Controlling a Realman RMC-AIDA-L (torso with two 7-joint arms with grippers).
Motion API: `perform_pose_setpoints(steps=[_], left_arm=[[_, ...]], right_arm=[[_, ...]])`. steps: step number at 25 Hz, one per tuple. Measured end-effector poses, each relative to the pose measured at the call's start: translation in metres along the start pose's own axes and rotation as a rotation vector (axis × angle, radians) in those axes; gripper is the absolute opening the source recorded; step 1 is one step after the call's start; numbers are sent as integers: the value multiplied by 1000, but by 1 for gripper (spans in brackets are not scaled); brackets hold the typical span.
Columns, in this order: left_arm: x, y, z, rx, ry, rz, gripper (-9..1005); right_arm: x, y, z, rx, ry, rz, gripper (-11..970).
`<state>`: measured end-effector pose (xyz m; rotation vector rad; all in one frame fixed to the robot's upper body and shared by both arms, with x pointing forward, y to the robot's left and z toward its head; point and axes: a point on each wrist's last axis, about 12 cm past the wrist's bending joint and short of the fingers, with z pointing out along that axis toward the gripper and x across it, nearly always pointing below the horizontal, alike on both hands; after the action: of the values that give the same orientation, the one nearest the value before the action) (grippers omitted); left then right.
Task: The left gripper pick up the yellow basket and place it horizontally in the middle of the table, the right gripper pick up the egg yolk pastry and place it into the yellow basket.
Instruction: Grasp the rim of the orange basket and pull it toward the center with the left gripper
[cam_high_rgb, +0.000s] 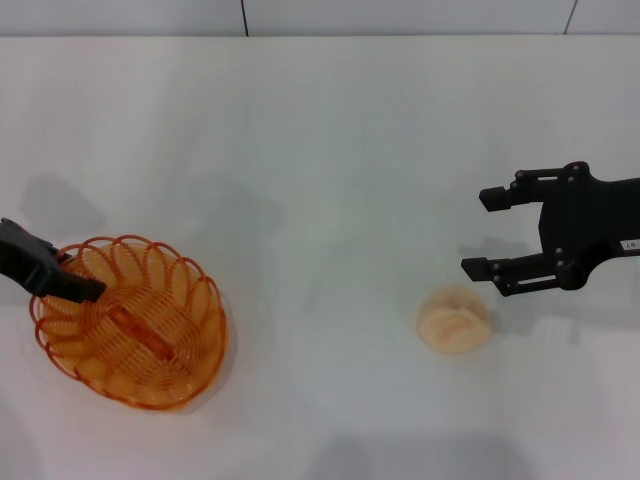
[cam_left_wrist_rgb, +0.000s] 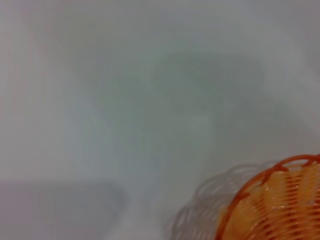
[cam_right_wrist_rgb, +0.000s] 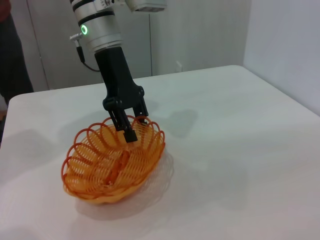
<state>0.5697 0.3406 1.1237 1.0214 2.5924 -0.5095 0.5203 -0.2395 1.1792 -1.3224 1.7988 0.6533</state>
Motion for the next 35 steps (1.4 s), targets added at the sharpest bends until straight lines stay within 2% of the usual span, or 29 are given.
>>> perform_pose_setpoints(steps=[3, 16, 29, 35], left_arm=[[0, 0, 0, 0, 0, -2, 573], [1, 2, 3, -20, 1, -8, 215], [1, 2, 3, -20, 1, -1, 166], [-7, -2, -1, 13, -30, 19, 124]], right_arm=[[0, 0, 0, 0, 0, 0, 784], [-1, -2, -1, 6, -3, -2, 785], [-3, -2, -1, 4, -4, -6, 784], [-3, -2, -1, 5, -4, -6, 785]])
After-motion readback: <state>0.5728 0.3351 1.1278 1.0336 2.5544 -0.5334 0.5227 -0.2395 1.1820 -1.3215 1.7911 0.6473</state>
